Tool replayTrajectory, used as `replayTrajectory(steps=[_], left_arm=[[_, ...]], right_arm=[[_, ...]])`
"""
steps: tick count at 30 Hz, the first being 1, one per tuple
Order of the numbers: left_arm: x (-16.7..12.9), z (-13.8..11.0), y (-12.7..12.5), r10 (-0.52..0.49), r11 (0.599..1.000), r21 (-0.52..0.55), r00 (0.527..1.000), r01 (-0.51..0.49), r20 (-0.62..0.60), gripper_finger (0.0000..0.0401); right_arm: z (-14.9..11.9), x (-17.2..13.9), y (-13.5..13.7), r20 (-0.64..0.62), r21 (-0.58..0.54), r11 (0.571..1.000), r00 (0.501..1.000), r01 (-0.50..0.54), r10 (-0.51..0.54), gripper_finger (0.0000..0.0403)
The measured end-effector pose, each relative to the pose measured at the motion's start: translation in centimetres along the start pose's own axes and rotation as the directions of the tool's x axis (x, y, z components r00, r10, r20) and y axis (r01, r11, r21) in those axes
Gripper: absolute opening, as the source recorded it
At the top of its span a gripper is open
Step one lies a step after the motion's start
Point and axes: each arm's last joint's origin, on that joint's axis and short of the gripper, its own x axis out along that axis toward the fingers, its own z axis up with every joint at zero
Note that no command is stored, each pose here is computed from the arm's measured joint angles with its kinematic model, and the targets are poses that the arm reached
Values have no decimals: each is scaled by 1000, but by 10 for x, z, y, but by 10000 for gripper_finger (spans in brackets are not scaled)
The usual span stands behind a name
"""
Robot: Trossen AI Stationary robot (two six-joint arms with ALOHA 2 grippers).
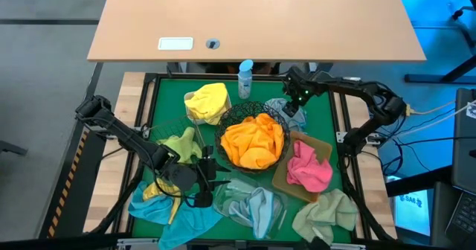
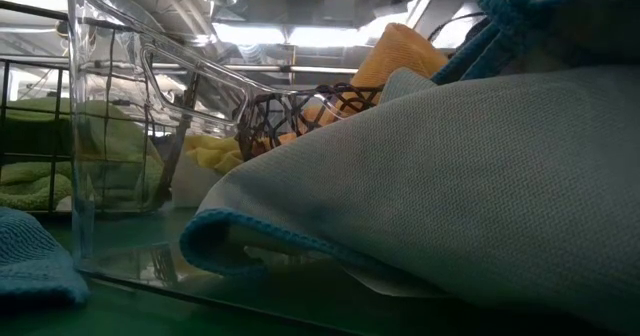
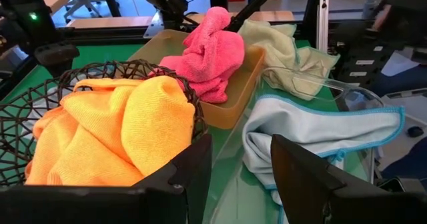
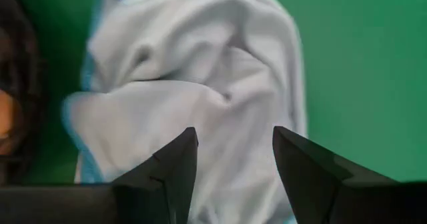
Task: Sort microfiber towel by color & place in baskets
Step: Put the light blue towel into the transparent bin
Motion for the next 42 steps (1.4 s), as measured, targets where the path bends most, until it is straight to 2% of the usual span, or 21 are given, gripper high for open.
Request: replayTrajectory(steps=[7, 12, 20, 25, 32, 37, 42], left_arm=[[0, 0, 0, -1, 1000, 0, 1000, 1, 0, 147], [0, 0, 0, -2, 1000, -2, 1000, 2, 3, 147], [0, 0, 0, -2, 1000, -2, 1000, 2, 3, 147], [0, 0, 0, -2, 1000, -2, 1000, 2, 3, 147], [0, 0, 0, -2, 1000, -2, 1000, 2, 3, 147], [0, 0, 0, -2, 1000, -2, 1000, 2, 3, 147], [0, 0, 0, -2, 1000, -2, 1000, 2, 3, 147]], right_arm=[[3, 9, 16, -3, -61, 996, 998, 58, -58, 193], [5, 20, 17, -34, -41, 999, 999, 13, -15, 193], [6, 27, 17, -43, -44, 999, 999, -4, 2, 193], [4, 30, 14, -57, -49, 997, 996, 67, -70, 193], [4, 29, 14, -60, -49, 996, 995, 73, -76, 191], [4, 29, 14, -62, -49, 996, 995, 71, -74, 156], [4, 29, 14, -61, -49, 996, 995, 70, -73, 82]])
